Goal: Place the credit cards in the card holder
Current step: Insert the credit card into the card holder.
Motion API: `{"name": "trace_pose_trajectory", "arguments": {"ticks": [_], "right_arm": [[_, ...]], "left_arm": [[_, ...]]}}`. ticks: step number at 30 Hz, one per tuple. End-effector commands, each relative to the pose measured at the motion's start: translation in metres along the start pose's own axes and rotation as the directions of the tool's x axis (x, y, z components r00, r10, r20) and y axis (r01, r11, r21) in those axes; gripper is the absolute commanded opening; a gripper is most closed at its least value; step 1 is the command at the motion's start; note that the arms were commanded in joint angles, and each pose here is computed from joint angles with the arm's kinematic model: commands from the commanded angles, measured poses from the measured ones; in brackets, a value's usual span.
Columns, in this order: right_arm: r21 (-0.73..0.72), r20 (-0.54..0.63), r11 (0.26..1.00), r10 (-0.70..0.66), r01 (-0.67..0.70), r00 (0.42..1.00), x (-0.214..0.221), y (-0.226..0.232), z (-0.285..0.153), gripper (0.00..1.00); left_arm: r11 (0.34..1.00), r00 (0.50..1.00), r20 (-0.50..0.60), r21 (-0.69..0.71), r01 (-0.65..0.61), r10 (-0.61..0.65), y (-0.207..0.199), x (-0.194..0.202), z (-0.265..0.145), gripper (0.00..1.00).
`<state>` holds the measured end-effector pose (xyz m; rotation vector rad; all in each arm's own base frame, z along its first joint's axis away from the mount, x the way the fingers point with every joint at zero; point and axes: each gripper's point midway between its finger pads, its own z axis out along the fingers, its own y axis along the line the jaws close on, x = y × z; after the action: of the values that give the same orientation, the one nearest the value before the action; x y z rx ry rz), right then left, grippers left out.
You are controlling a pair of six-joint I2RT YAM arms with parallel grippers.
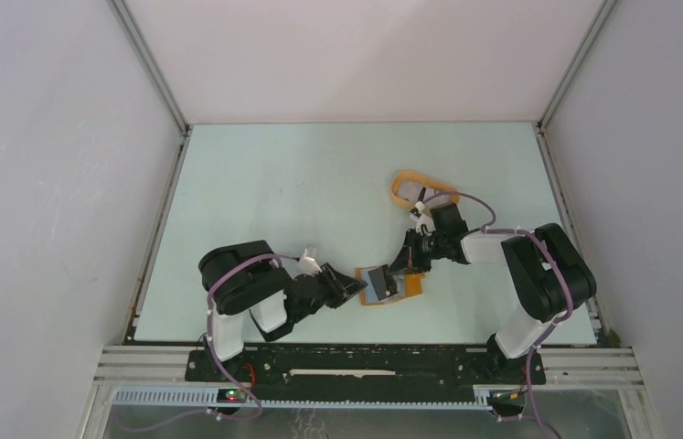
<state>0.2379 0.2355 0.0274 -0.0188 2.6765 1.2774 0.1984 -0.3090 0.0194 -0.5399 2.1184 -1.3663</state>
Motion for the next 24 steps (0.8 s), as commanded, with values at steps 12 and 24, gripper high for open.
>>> {"name": "trace_pose_trajectory", "arguments": {"ticks": [12, 24], "right_arm": [[-0.097, -0.1, 0.994, -0.066, 0.056, 0.993, 0.016, 0.024, 0.011, 0.19], [-0.055, -0.088, 0.973, -0.227, 0.223, 0.97, 0.006, 0.037, -0.002, 0.45]], "left_arm": [[0.997, 0.999, -0.01, -0.053, -0.049, 0.048, 0.019, 0.002, -0.003, 0.29], [0.997, 0.999, 0.001, -0.051, -0.053, 0.053, 0.021, 0.0, -0.006, 0.29]]}}
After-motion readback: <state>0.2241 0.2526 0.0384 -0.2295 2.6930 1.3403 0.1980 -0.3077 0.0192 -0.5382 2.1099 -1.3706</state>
